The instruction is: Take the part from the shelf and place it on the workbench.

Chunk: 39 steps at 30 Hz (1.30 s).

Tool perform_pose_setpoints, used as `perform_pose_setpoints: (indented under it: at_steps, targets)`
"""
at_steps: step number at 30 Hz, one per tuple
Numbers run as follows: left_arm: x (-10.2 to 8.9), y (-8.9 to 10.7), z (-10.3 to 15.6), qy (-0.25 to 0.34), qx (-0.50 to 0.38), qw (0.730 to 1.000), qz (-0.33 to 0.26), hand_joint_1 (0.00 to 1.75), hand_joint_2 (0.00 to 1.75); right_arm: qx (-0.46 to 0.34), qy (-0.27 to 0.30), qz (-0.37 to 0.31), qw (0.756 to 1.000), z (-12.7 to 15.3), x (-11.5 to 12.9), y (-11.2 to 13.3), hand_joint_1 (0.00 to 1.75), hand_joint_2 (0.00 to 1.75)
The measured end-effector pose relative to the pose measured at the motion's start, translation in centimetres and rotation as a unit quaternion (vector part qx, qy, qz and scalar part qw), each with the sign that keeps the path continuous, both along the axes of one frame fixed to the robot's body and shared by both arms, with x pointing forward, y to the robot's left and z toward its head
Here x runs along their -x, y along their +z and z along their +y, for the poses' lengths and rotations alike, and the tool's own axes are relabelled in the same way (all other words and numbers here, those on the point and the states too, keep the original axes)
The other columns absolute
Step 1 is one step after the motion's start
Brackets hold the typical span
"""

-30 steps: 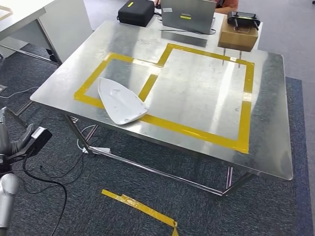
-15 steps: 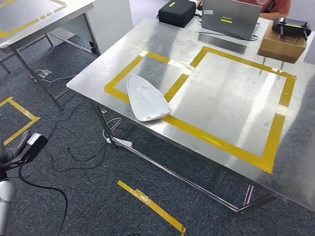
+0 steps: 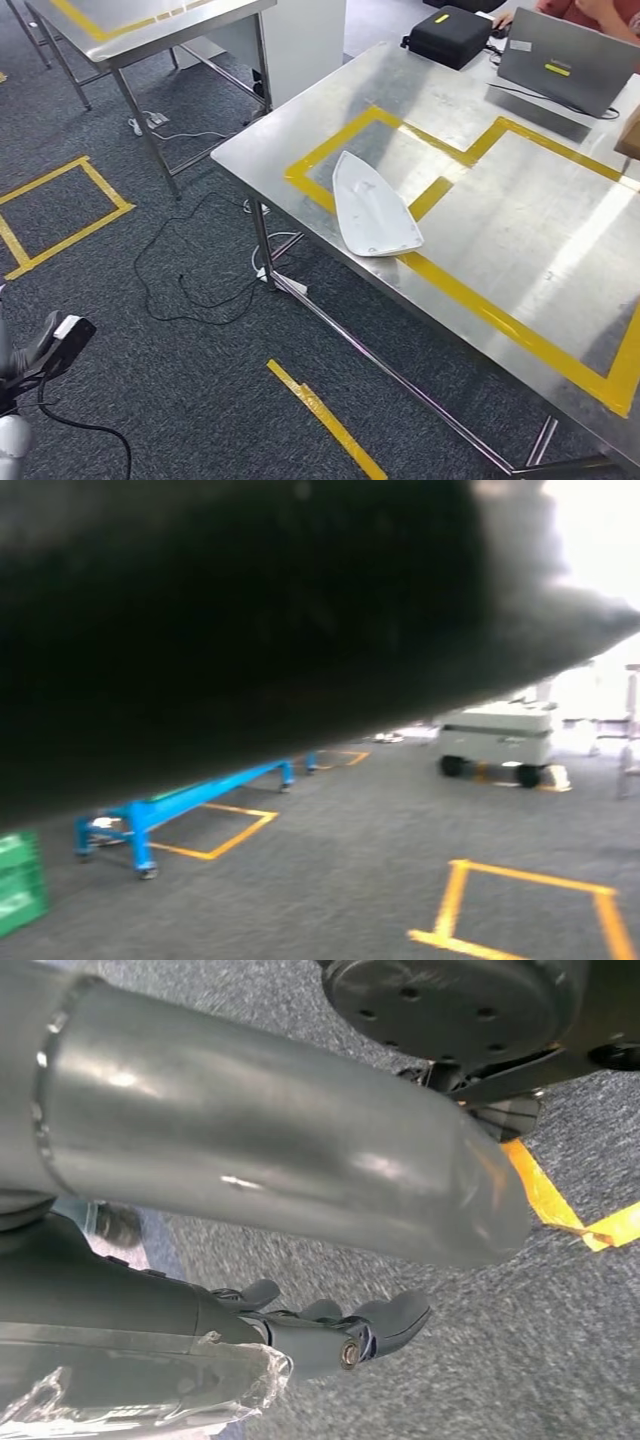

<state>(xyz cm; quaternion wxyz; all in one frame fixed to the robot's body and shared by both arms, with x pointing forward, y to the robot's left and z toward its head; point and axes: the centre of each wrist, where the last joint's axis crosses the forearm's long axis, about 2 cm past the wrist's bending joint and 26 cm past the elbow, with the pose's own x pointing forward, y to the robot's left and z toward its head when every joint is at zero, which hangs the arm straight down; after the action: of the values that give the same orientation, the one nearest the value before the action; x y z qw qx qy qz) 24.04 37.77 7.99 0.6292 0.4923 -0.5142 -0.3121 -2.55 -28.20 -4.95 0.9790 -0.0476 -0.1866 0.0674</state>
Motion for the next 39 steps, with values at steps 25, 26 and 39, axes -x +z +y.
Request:
perform_pose_setpoints:
  at_steps: [25,26,39]
  targets:
    - [10.6,-7.8,0.8,0.058,0.08,0.989,0.109,0.0,0.0,0.001,-0.019,-0.008,1.0,0.9,-0.3,0.1,0.0,0.0]
    - [10.8,-7.9,0.8,0.062,0.083,0.988,0.113,0.0,0.0,0.0,-0.019,-0.008,1.0,1.0,-0.3,0.1,0.0,0.0]
    - [15.3,-10.7,-1.2,0.112,0.191,0.96,0.171,0.0,0.0,0.0,-0.044,-0.006,0.999,1.0,0.5,0.5,0.0,0.0]
